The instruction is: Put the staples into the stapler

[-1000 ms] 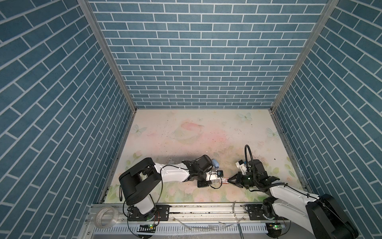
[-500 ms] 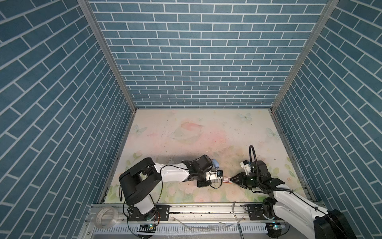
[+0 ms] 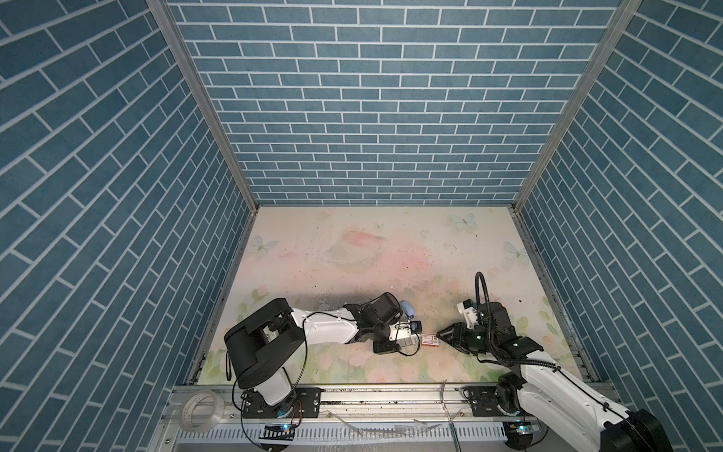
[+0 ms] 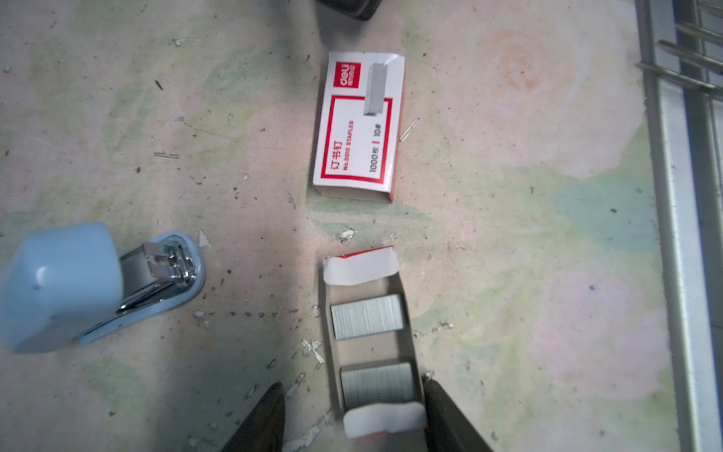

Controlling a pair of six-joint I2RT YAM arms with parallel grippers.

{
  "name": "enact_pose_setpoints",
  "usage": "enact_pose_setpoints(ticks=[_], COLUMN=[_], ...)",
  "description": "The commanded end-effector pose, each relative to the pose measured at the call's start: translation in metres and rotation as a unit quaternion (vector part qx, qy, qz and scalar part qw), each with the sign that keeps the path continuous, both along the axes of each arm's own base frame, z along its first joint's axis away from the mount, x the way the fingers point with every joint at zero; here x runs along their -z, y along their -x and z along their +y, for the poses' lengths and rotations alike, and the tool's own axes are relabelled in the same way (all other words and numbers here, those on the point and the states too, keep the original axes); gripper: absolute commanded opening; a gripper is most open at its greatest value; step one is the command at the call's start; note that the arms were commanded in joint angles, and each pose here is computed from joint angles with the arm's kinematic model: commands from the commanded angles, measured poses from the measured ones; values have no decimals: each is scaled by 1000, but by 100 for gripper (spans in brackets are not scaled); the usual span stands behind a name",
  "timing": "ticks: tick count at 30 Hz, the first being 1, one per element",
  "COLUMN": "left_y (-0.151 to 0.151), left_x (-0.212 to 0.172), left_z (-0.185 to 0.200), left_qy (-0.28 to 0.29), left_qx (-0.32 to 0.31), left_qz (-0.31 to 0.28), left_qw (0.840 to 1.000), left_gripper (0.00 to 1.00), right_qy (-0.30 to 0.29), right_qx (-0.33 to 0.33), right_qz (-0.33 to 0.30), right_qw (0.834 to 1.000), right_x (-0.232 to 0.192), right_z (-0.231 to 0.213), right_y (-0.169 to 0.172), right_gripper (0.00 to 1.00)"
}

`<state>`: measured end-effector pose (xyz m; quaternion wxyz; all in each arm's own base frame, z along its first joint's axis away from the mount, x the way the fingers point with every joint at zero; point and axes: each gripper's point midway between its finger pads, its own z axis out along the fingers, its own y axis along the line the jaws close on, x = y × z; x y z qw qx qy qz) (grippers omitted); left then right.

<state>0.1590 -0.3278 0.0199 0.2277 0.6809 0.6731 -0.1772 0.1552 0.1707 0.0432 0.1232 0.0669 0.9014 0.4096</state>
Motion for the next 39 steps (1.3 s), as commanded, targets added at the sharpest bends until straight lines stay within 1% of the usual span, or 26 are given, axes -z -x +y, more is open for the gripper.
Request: enact_pose_setpoints(ticks=[1,4,9,12,15,18,22,28,31,39], left_y=[9,8,6,4,1,1,0,0,-1,-7], left_x=[14,14,14,13,12,13,11,10,11,11], left_z=[18,18,17,17,16,15,14,14,14,13], left_qy=[-34,-34,-34,-32,-29,-30,-27,-23,-25,-25], left_qx=[0,0,-3,-5,-6,-4,-5,-4,-6,-16], left_qz=[14,13,8,0,-7,-7,-11,-13,-13,-22], left_qw=[999,999,999,999,1000,1000,1000,1000,1000,999], left_gripper=[60,61,63,65,69,72,77,86,88,89], right_qy=[14,0,-65,-93,-104,-118,-106,-96,-89,-62], right_qx=[1,-6,-44,-75,-90,-107,-124,-125,-124,-129], right_qz=[-26,-32,-34,-13,3,11,23,30,27,37], right_qw=[1000,999,996,993,991,987,986,987,988,989], right_x=[-11,-16,-39,-44,-43,-44,-37,-26,-24,-7], right_z=[-2,2,21,30,34,41,47,53,58,66], right_y=[-9,-10,-7,3,10,17,26,27,26,30], right_gripper=[34,35,33,30,24,23,23,23,24,24])
